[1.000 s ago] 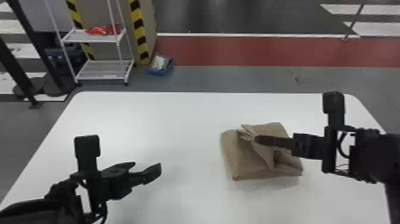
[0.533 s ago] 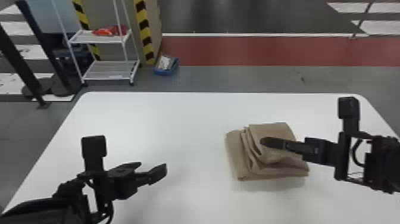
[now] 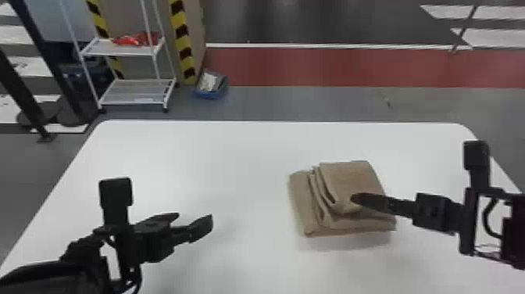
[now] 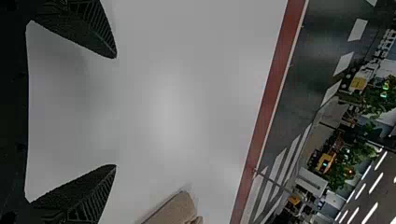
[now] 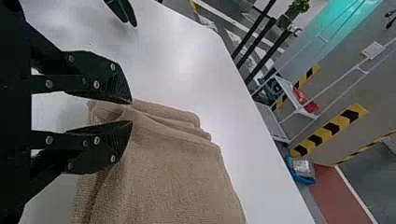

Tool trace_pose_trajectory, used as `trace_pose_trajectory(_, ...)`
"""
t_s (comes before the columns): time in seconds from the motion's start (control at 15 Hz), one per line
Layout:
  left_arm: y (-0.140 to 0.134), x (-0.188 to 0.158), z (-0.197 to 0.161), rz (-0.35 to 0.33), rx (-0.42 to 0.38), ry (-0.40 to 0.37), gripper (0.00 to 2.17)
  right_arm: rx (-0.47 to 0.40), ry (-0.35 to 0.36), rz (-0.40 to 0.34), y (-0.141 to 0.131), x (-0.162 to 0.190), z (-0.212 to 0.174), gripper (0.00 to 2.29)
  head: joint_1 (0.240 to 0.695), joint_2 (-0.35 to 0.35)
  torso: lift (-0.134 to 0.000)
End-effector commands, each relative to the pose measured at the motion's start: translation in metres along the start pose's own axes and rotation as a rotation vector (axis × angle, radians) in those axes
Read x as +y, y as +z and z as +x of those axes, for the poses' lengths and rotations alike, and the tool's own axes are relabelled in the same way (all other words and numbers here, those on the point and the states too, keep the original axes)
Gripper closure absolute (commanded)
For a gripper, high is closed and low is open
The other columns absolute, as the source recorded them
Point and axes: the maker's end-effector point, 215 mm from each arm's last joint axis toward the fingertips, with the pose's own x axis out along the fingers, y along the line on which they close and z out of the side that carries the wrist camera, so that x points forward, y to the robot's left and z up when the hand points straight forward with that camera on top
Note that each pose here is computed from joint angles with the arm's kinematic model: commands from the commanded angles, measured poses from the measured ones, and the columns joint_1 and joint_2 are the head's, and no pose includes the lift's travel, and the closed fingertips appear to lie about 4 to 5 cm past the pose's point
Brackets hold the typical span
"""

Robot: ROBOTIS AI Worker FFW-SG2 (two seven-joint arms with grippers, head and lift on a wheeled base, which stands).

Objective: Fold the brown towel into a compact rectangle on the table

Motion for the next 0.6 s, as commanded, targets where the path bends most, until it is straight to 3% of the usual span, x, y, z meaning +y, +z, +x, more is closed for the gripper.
trace_pose_trajectory(0.0, 0.000, -0.001, 0.001, -0.002, -0.005, -0.002, 0.04, -0.068, -0.001, -0.005, 0.020, -0.005, 0.007, 1.96, 0.695, -0.006, -0.124)
trace_pose_trajectory(0.13, 0.000, -0.001, 0.001, -0.001, -0.006, -0.002, 0.04, -0.026, -0.012, -0.013, 0.014, -0.006, 0.027, 1.95, 0.695, -0.017, -0.124)
trace_pose_trajectory(0.27, 0.000, 0.000, 0.001, -0.002, -0.006, 0.000, 0.04, 0.054, -0.024, -0.046, -0.009, 0.000, 0.050, 1.95, 0.695, -0.010, -0.124)
trace_pose_trajectory(0.53, -0.001, 0.007, -0.003, -0.010, -0.007, 0.008, 0.04, 0.128, 0.004, -0.077, -0.035, 0.017, 0.068, 1.95, 0.695, 0.047, -0.124)
